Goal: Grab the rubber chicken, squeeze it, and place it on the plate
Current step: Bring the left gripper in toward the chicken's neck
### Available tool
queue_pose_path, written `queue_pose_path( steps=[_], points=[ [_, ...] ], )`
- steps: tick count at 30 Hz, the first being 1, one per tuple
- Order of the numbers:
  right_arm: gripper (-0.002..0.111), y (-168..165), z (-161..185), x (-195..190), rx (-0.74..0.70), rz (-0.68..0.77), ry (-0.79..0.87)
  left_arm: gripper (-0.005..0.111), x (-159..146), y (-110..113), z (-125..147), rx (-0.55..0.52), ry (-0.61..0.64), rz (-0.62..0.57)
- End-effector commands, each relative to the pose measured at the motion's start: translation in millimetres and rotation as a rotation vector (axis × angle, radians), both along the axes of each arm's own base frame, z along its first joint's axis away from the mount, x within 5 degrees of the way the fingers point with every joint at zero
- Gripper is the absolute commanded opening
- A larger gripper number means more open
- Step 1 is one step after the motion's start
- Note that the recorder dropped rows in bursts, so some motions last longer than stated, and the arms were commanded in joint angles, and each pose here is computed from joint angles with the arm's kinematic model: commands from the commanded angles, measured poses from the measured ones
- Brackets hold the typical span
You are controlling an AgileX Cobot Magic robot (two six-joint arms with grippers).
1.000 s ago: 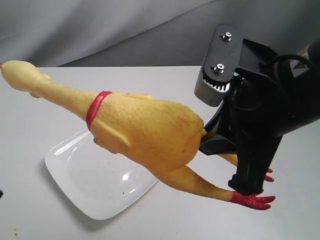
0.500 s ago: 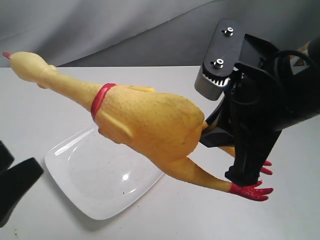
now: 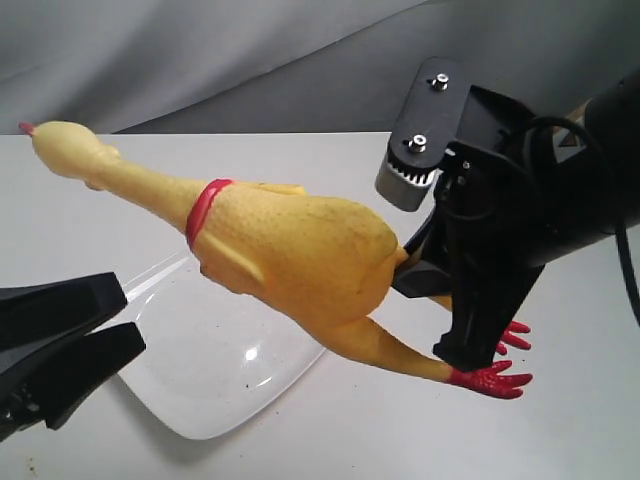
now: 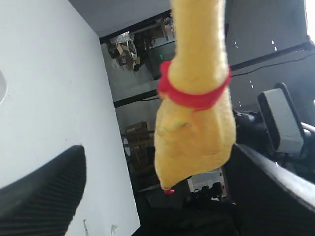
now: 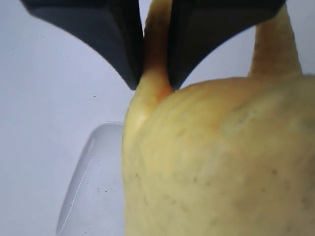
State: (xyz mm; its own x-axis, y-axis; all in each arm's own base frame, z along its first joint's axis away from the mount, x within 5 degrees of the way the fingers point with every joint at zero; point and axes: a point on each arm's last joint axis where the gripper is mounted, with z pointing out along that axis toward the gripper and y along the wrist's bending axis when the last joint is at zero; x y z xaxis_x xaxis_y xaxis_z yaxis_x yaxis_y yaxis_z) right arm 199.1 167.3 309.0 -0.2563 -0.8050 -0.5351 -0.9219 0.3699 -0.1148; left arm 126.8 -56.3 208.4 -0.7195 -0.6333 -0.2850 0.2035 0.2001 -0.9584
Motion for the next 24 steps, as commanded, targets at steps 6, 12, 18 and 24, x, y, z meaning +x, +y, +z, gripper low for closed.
queue_pose_path(
  steps=[6,12,18,24],
  points=[
    [0.000,8,-8,11,0.022,-0.023,-0.025,0.076,12,0,22,0.006,-0.089,-0.025],
    [0.000,9,-7,10,0.047,-0.030,-0.018,0.076,14,-10,34,-0.019,-0.123,-0.091],
    [0.000,11,-6,9,0.068,-0.036,-0.002,0.076,15,-27,46,-0.023,-0.156,-0.163],
    [0.000,11,-6,9,0.073,-0.037,0.003,0.076,19,-35,43,0.026,-0.123,-0.125]
  ],
)
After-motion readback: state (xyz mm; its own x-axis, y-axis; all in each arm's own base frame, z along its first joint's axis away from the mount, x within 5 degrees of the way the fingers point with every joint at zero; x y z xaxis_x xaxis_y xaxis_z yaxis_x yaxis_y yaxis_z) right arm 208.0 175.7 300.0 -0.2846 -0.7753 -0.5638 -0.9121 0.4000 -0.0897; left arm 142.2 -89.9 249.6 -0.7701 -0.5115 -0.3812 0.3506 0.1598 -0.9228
